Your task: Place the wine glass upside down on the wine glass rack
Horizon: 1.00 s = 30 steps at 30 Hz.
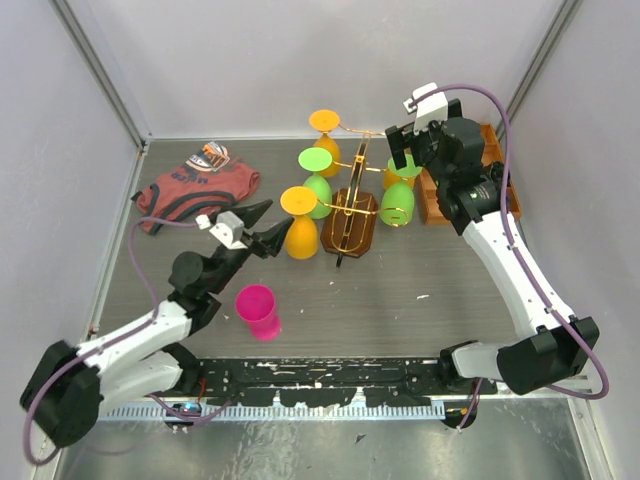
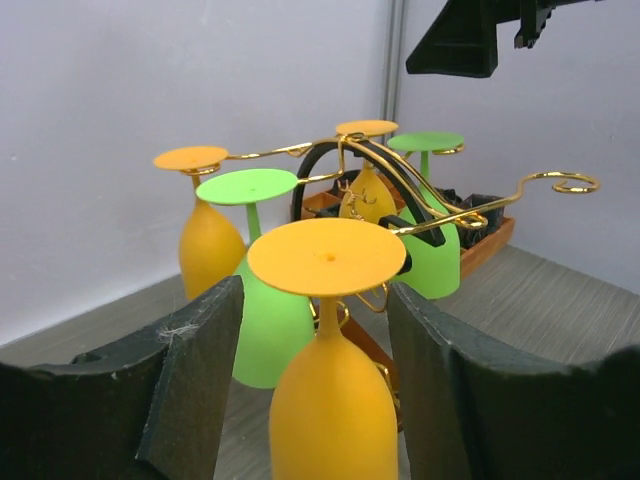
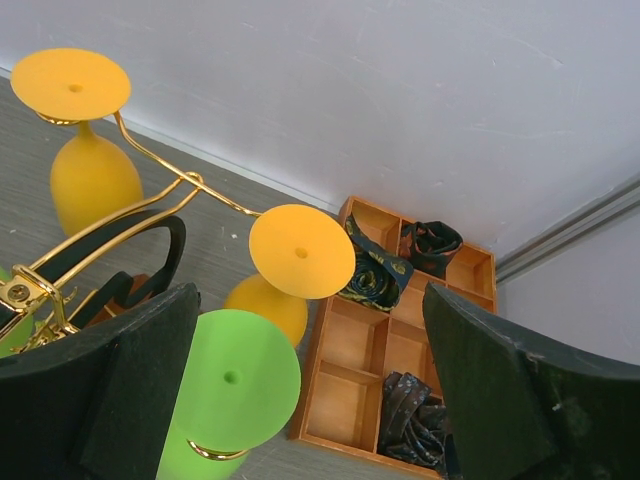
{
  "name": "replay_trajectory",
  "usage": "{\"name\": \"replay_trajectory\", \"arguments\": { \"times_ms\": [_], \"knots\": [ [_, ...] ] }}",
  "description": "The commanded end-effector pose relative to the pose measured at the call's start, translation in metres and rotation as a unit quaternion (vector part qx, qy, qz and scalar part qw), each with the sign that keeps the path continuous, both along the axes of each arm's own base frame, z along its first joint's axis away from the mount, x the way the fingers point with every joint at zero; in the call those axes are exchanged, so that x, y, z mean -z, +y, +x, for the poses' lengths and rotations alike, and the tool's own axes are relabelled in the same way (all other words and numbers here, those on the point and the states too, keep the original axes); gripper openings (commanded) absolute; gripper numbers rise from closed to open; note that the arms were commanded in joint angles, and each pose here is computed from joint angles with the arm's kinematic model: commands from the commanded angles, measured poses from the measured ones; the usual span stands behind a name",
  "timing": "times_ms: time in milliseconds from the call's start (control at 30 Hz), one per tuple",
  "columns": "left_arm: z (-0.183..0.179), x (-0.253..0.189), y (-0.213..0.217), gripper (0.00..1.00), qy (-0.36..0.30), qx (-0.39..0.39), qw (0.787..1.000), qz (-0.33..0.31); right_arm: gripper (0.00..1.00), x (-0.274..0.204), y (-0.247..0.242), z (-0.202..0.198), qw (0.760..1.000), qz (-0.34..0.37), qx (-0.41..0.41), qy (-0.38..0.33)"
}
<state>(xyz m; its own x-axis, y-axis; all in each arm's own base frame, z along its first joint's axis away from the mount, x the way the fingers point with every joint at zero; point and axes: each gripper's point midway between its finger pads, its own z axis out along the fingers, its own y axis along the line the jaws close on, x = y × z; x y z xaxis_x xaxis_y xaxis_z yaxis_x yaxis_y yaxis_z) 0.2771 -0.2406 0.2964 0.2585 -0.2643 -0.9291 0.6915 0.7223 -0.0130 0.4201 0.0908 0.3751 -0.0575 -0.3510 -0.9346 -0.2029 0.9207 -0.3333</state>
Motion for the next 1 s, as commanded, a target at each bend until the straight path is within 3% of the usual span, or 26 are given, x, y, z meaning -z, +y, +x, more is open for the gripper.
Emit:
{"name": "replay_trajectory", "arguments": {
  "times_ms": [0, 167, 300, 467, 633, 900, 967],
  "knots": [
    [-0.01, 0.022, 0.022, 0.67, 0.044, -0.032, 0.996, 0.067, 0.99, -0.031, -0.002, 0.002, 0.999, 0.017, 0.008, -0.038],
    [-0.029, 0.002, 0.059, 0.71, 0.055, -0.08, 0.993, 0.072, 1.0, -0.041, -0.001, 0.0, 0.998, 0.049, 0.011, -0.045],
    [-0.042, 0.017, 0.067, 0.72, 0.123, -0.073, 0.979, 0.146, 1.0, -0.047, 0.003, 0.001, 0.996, 0.075, 0.01, -0.041],
    [-0.059, 0.031, 0.063, 0.68, 0.231, -0.031, 0.95, 0.207, 1.0, -0.053, 0.003, 0.002, 0.995, 0.09, 0.019, -0.026],
    [-0.08, 0.058, 0.07, 0.65, 0.332, -0.017, 0.906, 0.262, 1.0, -0.054, -0.002, -0.002, 0.995, 0.092, 0.03, -0.023],
    [-0.114, 0.082, 0.09, 0.64, 0.423, -0.009, 0.852, 0.309, 1.0, -0.057, -0.005, -0.008, 0.994, 0.101, 0.036, -0.023],
    [-0.117, 0.082, 0.091, 0.64, 0.424, -0.003, 0.848, 0.318, 1.0, -0.059, -0.005, -0.008, 0.994, 0.102, 0.037, -0.024]
  ]
}}
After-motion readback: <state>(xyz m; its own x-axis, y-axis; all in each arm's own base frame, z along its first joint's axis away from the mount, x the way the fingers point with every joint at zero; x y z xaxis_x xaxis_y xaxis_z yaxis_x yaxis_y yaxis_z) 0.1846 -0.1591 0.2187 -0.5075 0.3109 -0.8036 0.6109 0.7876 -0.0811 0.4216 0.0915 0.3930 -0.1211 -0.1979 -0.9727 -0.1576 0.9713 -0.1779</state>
